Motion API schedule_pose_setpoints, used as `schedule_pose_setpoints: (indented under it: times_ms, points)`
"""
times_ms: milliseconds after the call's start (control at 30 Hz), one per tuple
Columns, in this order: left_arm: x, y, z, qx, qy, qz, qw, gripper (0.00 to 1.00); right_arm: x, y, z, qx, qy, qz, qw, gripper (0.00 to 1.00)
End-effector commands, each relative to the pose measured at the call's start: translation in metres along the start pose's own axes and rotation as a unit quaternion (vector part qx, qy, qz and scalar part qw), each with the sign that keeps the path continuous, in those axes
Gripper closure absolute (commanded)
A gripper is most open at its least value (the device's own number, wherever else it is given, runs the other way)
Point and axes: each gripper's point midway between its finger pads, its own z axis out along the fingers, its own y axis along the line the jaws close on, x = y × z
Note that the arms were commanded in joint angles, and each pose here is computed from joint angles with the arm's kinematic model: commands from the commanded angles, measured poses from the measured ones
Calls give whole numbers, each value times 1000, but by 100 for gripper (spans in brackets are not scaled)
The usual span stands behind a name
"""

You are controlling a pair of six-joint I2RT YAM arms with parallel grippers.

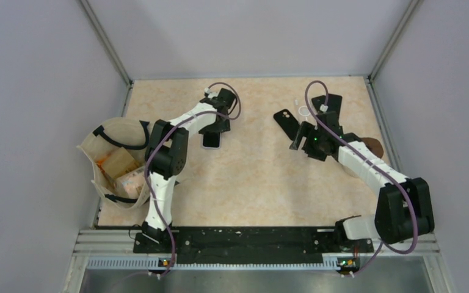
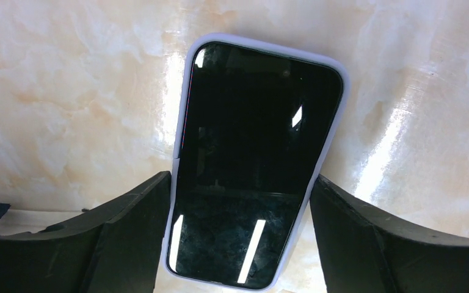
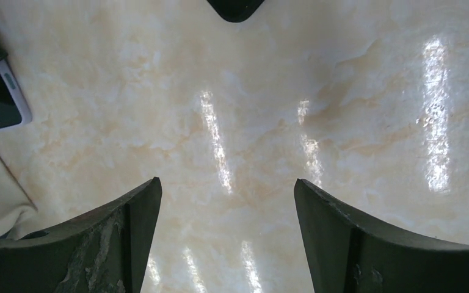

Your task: Put the phone into the phone case

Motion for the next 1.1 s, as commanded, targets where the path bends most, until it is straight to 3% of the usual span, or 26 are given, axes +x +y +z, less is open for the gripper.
schedule_pose_setpoints:
  times_ms: [0,167,333,433,600,867,1067]
  points:
    - [-4,-8,-9,38,-4,-27,999,15,-50,12,6,12,-60,-9,998,21]
    - [-21,0,-28,49,-30,-24,998,2,-77,3,23,46,-75,-8,996,21]
    - [-36,4,-46,69,-50,-27,996,1,-92,-13,51,78,-59,-12,995,20]
    - [-39,2,-65,95,-54,-36,993,1,-100,-29,71,101,-48,-9,994,25]
    - [-29,-11,-108,173,-59,-38,982,12,-112,-35,106,112,-30,-19,993,44]
    - [-3,-5,-143,224,-60,-26,972,17,-126,-48,126,152,-20,-57,987,52]
    - [3,0,-153,235,-60,-28,970,19,-114,-56,135,164,11,-78,983,57]
